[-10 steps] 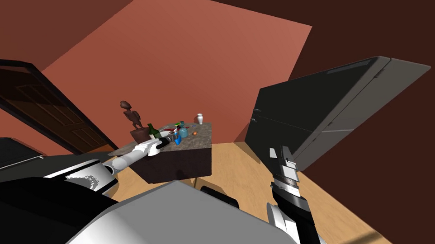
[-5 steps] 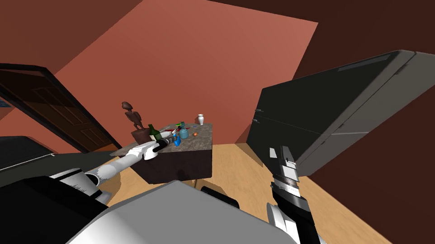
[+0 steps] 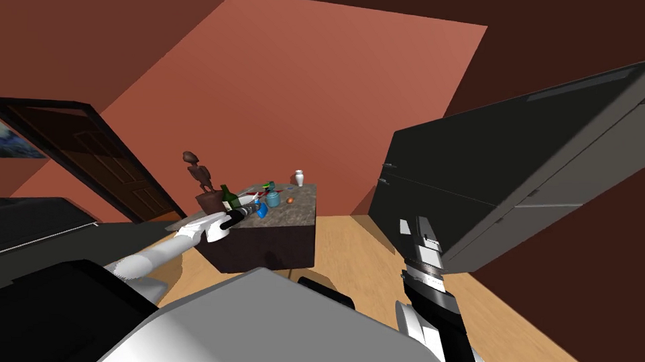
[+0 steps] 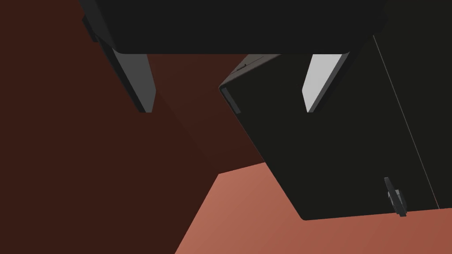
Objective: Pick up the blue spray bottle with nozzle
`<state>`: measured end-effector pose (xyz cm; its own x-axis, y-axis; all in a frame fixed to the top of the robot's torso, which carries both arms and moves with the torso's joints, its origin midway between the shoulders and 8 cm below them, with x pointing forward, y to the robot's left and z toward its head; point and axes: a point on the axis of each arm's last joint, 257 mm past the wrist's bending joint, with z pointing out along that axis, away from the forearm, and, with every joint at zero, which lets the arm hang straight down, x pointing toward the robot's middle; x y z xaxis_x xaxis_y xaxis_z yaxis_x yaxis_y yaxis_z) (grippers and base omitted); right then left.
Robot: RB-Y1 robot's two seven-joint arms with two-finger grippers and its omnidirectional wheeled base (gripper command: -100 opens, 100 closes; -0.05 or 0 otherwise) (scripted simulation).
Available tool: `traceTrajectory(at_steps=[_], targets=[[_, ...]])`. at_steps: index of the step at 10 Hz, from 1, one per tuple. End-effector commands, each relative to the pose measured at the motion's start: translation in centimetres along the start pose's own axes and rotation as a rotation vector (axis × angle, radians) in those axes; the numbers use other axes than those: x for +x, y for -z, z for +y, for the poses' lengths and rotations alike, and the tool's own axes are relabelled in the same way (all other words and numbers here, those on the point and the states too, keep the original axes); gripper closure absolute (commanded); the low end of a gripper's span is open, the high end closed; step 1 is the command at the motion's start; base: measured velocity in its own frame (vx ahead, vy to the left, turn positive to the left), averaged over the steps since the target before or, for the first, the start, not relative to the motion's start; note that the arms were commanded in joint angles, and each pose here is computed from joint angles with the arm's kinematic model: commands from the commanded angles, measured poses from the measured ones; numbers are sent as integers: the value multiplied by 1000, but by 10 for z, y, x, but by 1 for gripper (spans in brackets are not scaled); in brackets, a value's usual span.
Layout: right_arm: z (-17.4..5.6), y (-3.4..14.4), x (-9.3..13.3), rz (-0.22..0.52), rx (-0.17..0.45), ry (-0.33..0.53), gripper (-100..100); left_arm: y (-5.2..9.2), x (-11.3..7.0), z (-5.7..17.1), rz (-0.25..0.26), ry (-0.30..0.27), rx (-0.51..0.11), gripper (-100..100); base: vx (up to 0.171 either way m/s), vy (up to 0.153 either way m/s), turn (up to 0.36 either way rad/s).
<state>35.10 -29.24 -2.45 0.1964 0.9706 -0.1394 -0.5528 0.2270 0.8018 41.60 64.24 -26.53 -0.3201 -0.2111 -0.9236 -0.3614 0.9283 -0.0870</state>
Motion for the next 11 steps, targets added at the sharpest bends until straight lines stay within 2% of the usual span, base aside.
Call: traceTrajectory(at_steps=[1,3,4,5,6,7,8,9,10,11], targets=[[0,0,0,0,0,0,0,10,-10,5,-19,-5,-7,100,128,-9,100],[0,0,0,0,0,0,0,21,8,-5,11,-14,19,100,33,10,-16],[0,0,0,0,0,0,0,21,6,-10,8,-14,30,100,-14,5,-10],[0,0,0,0,0,0,0,30,-6,2,-13,-24,2,100,72,-1,131],[0,0,0,0,0,0,0,37,-5,-1,-12,-26,10,100,110,1,113],[0,0,0,0,0,0,0,43,4,-6,6,-31,24,100,79,4,4],[0,0,0,0,0,0,0,45,4,-17,4,-32,46,100,30,3,-19],[0,0,0,0,0,0,0,55,-10,-6,-17,-46,20,100,104,1,87],[0,0,0,0,0,0,0,61,-9,-11,-14,-50,32,100,114,-3,118],[0,0,0,0,0,0,0,68,0,-16,2,-54,44,100,53,-6,25]])
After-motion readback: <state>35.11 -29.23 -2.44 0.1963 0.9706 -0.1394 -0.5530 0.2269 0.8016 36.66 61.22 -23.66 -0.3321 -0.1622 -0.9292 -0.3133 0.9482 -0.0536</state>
